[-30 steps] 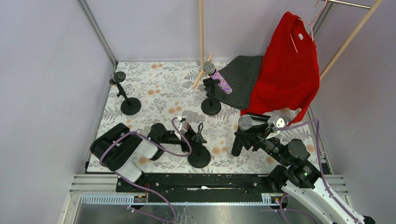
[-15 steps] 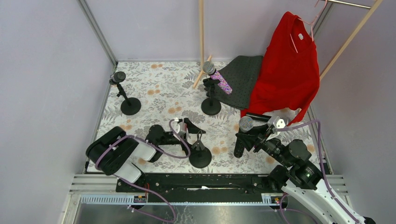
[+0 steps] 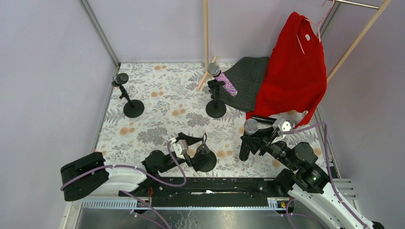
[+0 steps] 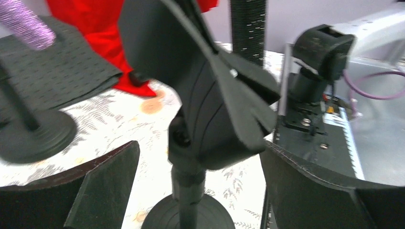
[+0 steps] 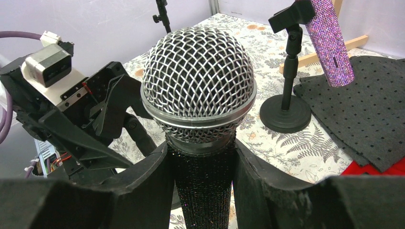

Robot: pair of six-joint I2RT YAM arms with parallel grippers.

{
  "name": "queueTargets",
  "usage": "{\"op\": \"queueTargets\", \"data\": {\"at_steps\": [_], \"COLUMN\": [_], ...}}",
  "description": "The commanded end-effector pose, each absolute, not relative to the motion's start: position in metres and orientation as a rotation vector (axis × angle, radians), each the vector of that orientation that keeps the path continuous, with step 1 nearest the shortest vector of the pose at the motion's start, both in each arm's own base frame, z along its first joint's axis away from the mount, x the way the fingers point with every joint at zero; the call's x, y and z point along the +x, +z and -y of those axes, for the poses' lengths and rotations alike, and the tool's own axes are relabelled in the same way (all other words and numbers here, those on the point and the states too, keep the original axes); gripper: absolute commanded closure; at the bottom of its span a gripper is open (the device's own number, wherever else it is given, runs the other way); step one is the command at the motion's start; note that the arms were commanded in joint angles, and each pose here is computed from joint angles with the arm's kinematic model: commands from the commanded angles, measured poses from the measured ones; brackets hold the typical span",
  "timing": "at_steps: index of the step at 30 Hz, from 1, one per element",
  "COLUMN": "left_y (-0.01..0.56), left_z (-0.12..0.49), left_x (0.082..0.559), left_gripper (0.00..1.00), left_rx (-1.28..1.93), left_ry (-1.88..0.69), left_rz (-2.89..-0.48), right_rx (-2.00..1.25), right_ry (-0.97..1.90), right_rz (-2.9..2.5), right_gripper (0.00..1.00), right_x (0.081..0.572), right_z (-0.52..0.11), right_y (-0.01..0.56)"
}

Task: Attach the microphones to the stand

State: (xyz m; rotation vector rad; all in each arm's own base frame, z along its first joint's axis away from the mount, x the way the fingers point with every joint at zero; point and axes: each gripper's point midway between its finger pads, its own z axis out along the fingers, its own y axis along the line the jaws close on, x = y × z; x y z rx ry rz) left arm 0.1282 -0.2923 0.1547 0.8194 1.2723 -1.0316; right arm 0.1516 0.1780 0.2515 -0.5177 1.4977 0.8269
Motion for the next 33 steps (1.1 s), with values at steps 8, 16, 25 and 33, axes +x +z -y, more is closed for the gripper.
{"op": "queueTargets", "data": {"at_steps": [8,16,25,33], "left_y": [0.148,0.144,0.152,0.148], "left_z": [0.291,0.300,0.297,0.299], "left_x": [0.161,0.159,0.166,0.157], "left_gripper": [0.14,0.35,0.64,1.00], "left_rx": [0.528,0.410,0.391,0.424], "left_ry": [-0.786,-0.713,-0.628,-0.693], "left_rz": [-1.377,-1.404,-1.387,-1.391], "right_rx": [-0.510,-0.507,-0.505,-0.502], "right_ry": [0.860,0.841,0.845,0.838], "right_rz": [-1.416,-1.424,-1.426,-1.435], "right_gripper": [0.98,0.98,0.99,0.99], "right_x": [0.151,0.151,0.151,0.152], "right_z": [-0.183,-0.178,-0.179,-0.178], "right_y": [0.274,0.272,0.271,0.266]}}
